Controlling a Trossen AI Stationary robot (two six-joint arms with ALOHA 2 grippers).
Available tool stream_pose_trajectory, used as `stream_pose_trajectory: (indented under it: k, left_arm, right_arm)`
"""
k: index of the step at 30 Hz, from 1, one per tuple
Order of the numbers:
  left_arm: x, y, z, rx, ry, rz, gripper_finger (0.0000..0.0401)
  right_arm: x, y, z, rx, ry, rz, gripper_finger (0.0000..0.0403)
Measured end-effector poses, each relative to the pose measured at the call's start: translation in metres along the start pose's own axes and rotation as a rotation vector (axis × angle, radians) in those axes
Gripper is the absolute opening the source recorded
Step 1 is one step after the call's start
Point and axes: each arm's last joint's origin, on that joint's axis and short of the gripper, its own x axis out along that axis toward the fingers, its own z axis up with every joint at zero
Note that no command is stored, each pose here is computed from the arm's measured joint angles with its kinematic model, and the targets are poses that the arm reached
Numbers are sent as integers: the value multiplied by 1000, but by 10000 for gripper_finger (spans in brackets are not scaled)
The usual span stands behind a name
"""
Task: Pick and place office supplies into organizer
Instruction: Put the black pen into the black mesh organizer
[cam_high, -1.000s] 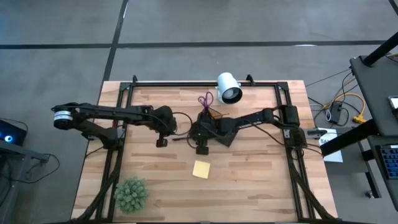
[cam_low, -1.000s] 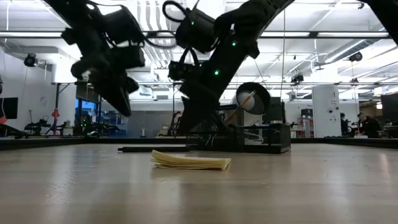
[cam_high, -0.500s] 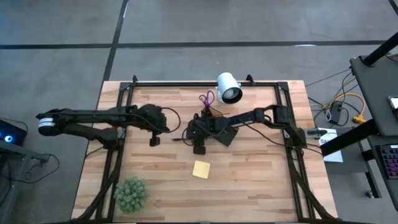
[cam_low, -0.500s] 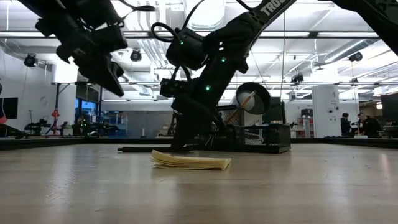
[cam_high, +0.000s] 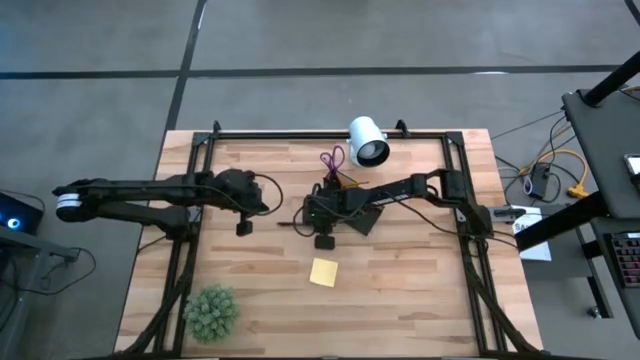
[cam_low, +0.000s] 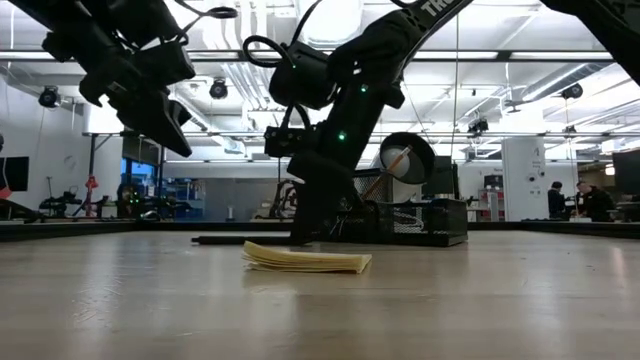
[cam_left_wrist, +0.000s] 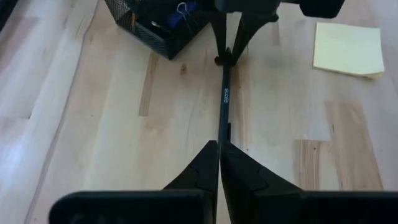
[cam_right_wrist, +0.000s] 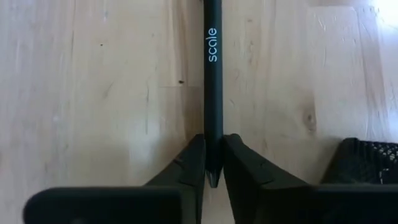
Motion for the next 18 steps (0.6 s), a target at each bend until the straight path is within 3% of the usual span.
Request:
stream_pose_trajectory:
  k: [12, 18]
  left_arm:
    - [11, 0, -3, 6, 44, -11, 0]
    - [24, 1, 2, 9, 7, -30, 0]
  right_arm:
    - [-1, 13, 1, 130, 16, 6, 29]
    - [2, 30, -1, 115, 4, 28, 28]
